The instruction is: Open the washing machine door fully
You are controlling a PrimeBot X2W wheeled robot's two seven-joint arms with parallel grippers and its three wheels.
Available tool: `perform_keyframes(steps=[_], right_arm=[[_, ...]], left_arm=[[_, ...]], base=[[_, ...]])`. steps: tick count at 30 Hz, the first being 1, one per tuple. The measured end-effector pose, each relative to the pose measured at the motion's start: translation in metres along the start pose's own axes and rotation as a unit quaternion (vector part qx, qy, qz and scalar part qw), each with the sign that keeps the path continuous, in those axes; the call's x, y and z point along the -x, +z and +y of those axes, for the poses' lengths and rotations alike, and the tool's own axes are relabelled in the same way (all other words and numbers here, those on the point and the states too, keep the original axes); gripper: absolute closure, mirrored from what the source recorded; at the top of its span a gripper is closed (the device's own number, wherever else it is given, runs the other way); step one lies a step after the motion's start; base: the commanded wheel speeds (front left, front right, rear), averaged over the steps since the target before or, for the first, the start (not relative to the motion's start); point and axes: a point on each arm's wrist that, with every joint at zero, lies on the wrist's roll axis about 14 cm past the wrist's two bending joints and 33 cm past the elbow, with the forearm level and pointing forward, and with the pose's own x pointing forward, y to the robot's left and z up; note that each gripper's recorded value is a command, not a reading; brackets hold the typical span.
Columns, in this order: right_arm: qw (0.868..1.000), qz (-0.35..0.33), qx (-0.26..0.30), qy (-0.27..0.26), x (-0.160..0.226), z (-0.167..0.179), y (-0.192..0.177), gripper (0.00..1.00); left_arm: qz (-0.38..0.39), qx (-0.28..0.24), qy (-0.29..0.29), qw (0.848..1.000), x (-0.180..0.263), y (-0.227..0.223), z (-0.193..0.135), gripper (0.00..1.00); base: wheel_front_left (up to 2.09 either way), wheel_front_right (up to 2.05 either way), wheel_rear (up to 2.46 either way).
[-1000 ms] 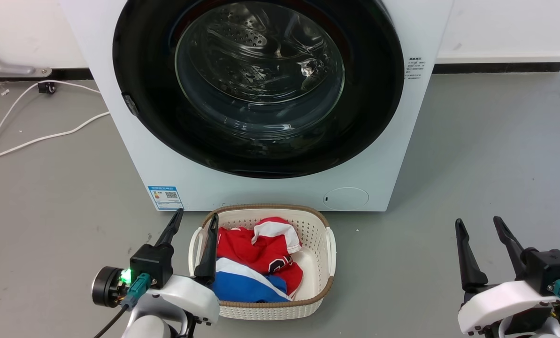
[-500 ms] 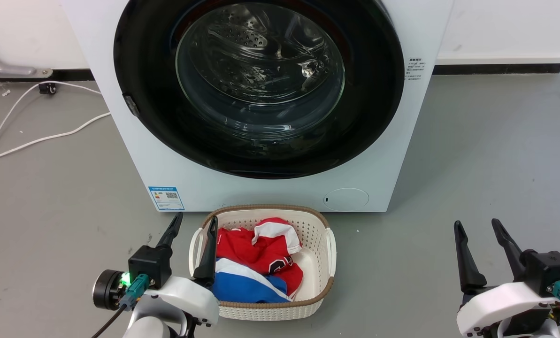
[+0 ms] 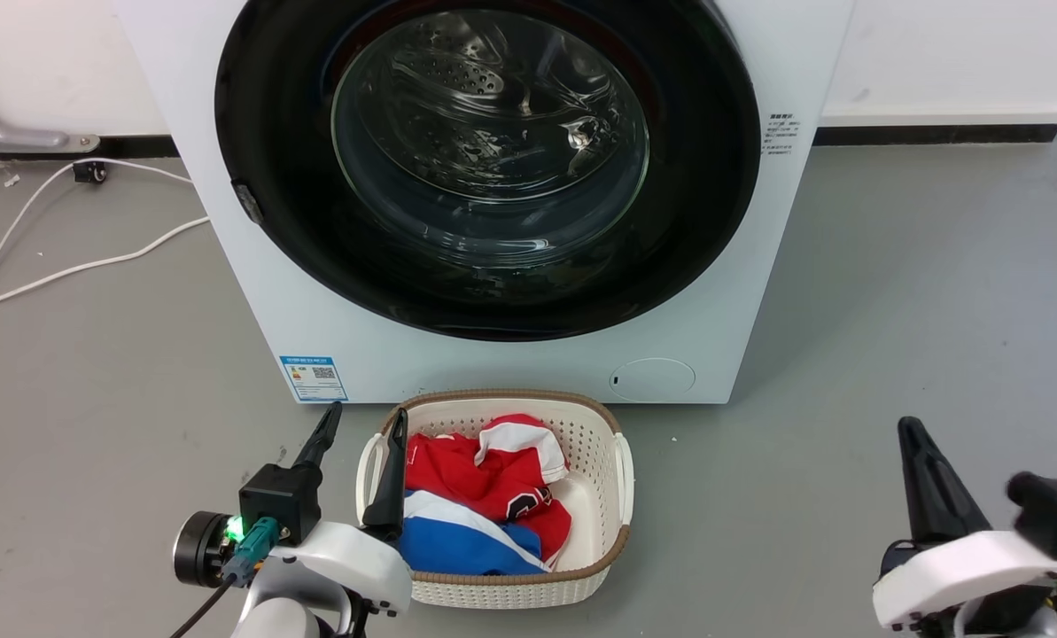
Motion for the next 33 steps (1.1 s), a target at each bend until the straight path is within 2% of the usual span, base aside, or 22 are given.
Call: perform_keyframes(steps=[1, 4, 6, 8, 11, 13, 17, 19, 22, 26, 28, 30, 33], right_arm=[[1.0, -0.002, -0.021, -0.004, 0.0, -0.003, 0.0, 1.0], [0.985, 0.0, -0.169, -0.018, 0.002, -0.008, -0.006, 1.0], [0.963, 0.0, -0.269, -0.021, 0.002, -0.008, -0.009, 1.0], [0.946, -0.009, -0.322, -0.025, 0.001, -0.01, -0.007, 1.0], [0.904, -0.024, -0.425, -0.033, -0.001, -0.018, -0.004, 1.0], [0.863, -0.033, -0.502, -0.039, -0.002, -0.023, -0.004, 1.0], [0.795, -0.053, -0.603, -0.043, -0.007, -0.035, 0.001, 1.0], [0.77, -0.062, -0.634, -0.047, -0.01, -0.045, 0.002, 1.0], [0.742, -0.071, -0.665, -0.046, -0.02, -0.057, 0.006, 1.0], [0.738, -0.068, -0.669, -0.052, -0.039, -0.08, 0.008, 1.0], [0.741, -0.06, -0.667, -0.049, -0.053, -0.086, 0.011, 1.0], [0.736, -0.056, -0.673, -0.046, -0.068, -0.091, 0.014, 1.0], [0.738, -0.039, -0.673, -0.034, -0.094, -0.096, 0.019, 1.0]], left_arm=[[0.0, 0.001, -0.001, 1.0, 0.0, 0.0, 0.0, 0.0], [0.0, 0.003, 0.001, 1.0, 0.0, 0.0, 0.0, 0.0], [0.0, 0.004, 0.002, 1.0, 0.0, 0.0, 0.0, 0.0], [0.001, 0.006, 0.004, 1.0, 0.0, -0.001, 0.001, 0.0], [0.002, 0.007, 0.004, 1.0, 0.0, -0.002, 0.001, 0.0], [0.002, 0.008, 0.005, 1.0, 0.0, -0.002, 0.001, 0.0], [0.002, 0.009, 0.007, 1.0, -0.001, -0.003, 0.003, 0.0], [0.003, 0.009, 0.008, 1.0, -0.002, -0.003, 0.004, 0.0], [0.004, 0.01, 0.009, 1.0, -0.004, -0.005, 0.004, 0.0], [0.003, 0.007, 0.009, 1.0, -0.012, -0.005, 0.005, 0.0], [0.003, 0.008, 0.009, 1.0, -0.015, -0.006, 0.006, 0.0], [0.002, 0.007, 0.008, 1.0, -0.019, -0.006, 0.006, 0.0], [0.001, 0.005, 0.009, 1.0, -0.026, -0.008, 0.008, 0.0]], base=[[0.0, 0.0, 0.0], [0.0, 0.0, 0.0], [0.0, 0.0, 0.0], [0.0, 0.0, 0.0], [0.0, 0.0, 0.0], [0.0, 0.0, 0.0], [0.0, 0.0, 0.0], [0.0, 0.0, 0.0], [0.0, 0.0, 0.0], [0.0, 0.0, 0.0], [0.0, 0.0, 0.0], [0.0, 0.0, 0.0], [0.0, 0.0, 0.0]])
